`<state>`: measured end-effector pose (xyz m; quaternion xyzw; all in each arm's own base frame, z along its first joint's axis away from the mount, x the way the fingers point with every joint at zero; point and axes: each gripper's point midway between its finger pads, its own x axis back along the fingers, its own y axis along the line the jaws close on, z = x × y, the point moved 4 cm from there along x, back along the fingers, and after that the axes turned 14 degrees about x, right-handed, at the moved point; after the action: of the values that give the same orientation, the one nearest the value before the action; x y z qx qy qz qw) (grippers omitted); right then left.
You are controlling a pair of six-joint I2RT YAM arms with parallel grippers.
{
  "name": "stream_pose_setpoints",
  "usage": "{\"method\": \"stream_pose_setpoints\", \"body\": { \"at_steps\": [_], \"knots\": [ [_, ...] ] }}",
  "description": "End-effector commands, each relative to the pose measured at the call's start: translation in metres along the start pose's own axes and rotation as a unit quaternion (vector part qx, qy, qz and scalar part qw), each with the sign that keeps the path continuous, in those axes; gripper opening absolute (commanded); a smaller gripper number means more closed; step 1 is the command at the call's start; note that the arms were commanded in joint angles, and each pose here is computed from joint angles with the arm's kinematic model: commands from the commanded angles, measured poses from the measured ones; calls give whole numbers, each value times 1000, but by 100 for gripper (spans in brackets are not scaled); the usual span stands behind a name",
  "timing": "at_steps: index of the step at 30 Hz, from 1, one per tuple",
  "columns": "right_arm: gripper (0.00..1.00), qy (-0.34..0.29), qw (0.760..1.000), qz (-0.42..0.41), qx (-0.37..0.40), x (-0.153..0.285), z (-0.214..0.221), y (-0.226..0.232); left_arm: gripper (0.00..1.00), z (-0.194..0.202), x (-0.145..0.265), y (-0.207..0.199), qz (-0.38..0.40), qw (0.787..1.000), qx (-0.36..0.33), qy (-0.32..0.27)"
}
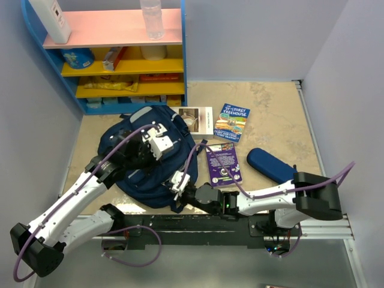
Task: Pack the student bag
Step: Unzip the student bag at the center of the board.
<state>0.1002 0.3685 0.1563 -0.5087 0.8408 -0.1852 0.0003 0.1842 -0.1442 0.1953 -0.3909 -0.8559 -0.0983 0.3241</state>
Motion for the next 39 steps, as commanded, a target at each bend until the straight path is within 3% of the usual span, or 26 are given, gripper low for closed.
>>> {"method": "stream_pose_setpoints", "body": {
  "at_steps": [1,16,22,23,24,26,27,30,35,39],
  "knots": [
    [0,-65,997,13,-33,-9,-31,13,0,-82,19,2,-9,990,12,-139],
    [0,-96,993,-60,33,-63,-56,79,0,-103,25,4,-17,988,7,-153],
    [0,-115,991,-51,39,-73,-80,77,0,-119,47,8,-41,983,-27,-177],
    [4,-128,991,-40,29,-63,-94,66,0,-125,56,9,-51,981,-43,-185],
    [19,-132,991,-30,21,-57,-100,60,0,-129,64,10,-59,978,-53,-193],
    [31,-149,989,-13,9,-37,-119,40,0,-139,81,13,-81,971,-79,-209],
    [47,-154,988,2,2,-29,-125,31,0,-142,90,13,-90,968,-86,-217],
    [68,-158,987,29,-10,-6,-138,8,0,-158,121,16,-126,955,-109,-245],
    [76,-145,985,88,-23,20,-135,-24,0,-156,138,23,-165,947,-132,-241],
    [79,-102,974,176,-99,28,-114,-73,0,-138,128,25,-164,954,-134,-213]
  ]
}}
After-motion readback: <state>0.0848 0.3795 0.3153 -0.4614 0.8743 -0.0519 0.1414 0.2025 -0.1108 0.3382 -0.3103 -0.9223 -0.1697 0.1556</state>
